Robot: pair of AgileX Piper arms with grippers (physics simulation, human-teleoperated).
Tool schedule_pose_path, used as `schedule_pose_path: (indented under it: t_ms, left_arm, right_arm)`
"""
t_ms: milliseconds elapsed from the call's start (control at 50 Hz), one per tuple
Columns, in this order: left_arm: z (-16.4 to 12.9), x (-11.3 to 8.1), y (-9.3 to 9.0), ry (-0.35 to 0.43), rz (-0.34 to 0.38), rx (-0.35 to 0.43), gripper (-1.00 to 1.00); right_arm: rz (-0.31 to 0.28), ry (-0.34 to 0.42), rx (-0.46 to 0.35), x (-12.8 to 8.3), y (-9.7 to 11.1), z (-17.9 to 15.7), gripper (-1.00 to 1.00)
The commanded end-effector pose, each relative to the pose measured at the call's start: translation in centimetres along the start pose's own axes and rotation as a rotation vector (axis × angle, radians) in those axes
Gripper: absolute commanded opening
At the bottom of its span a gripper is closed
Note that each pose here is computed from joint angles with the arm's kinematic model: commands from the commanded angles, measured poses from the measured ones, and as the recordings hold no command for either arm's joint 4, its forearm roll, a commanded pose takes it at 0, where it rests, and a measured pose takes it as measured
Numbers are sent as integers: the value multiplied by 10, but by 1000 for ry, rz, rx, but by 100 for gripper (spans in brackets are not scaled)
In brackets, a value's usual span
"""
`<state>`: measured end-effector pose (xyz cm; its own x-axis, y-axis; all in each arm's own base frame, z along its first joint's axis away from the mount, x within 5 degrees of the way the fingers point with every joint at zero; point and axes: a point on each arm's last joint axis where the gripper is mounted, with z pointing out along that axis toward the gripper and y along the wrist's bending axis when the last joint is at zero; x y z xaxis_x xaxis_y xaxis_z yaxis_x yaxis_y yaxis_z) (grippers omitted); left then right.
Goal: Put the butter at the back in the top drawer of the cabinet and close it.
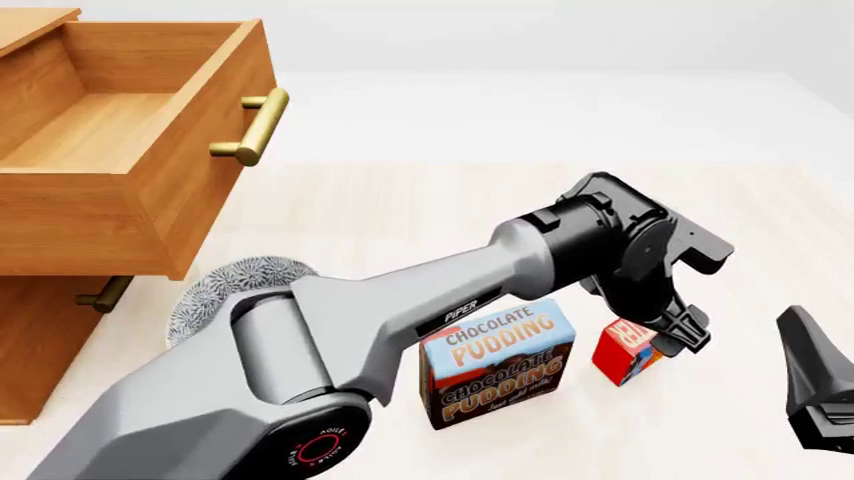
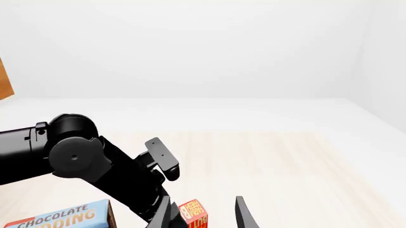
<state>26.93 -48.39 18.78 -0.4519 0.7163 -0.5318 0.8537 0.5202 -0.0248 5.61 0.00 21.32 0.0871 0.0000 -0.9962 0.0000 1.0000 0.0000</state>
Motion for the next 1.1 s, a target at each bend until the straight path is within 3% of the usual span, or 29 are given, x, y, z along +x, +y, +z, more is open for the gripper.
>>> schedule_pose_path:
  t_ms: [20, 1100]
  left_arm:
    - [4, 0, 1, 4, -3, -1, 100]
    - [18, 7, -2, 15, -25, 2, 100]
  right_arm:
    - [0, 0, 0, 0, 0, 0, 100]
    - [0, 0, 0, 0, 0, 0, 100]
